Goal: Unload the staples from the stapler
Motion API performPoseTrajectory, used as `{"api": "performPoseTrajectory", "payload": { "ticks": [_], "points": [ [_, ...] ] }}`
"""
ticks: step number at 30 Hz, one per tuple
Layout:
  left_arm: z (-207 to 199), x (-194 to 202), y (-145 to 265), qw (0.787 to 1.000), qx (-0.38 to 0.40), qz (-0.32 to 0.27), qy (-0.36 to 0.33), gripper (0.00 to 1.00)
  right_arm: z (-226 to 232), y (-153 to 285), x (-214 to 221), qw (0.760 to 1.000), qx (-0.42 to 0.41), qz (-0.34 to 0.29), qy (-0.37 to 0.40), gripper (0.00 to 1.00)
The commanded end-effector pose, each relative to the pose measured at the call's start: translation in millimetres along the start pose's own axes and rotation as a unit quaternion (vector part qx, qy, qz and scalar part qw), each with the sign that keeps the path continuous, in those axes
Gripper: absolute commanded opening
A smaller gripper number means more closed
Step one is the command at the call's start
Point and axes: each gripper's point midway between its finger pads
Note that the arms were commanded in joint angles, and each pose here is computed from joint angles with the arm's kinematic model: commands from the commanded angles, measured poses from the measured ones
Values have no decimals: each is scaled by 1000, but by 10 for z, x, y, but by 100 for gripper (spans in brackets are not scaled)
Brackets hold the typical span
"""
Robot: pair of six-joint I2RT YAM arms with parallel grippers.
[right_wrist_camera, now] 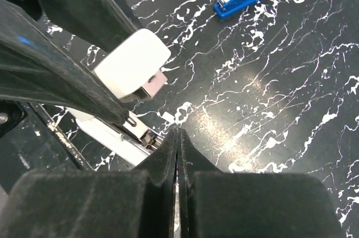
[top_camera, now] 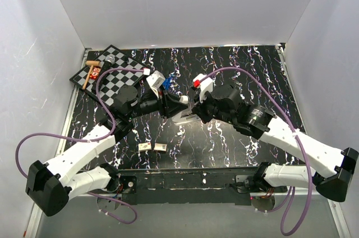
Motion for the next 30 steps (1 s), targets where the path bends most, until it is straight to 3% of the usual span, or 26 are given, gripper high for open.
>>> {"api": "performPoseTrajectory", "payload": {
  "ticks": [1,19,30],
  "points": [
    [22,-330,-72,998,-21,-50,7,0,-131,-133,-141,998,26,-51,-19,1],
    [441,-209,-299,992,-87,-60,65,0,22,-588,533,997,-31,-24,-73,1],
    [708,-46,-381,986,-130,-58,83,0,188,-795,703,989,-69,-34,-124,1]
  ]
}}
Point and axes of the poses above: each gripper's point midway between its finger pads, its own y axis back along the fingers, its own z axis along the line the jaws close on, x = y × z, and after that the axes turned 3 degrees about y, right-handed
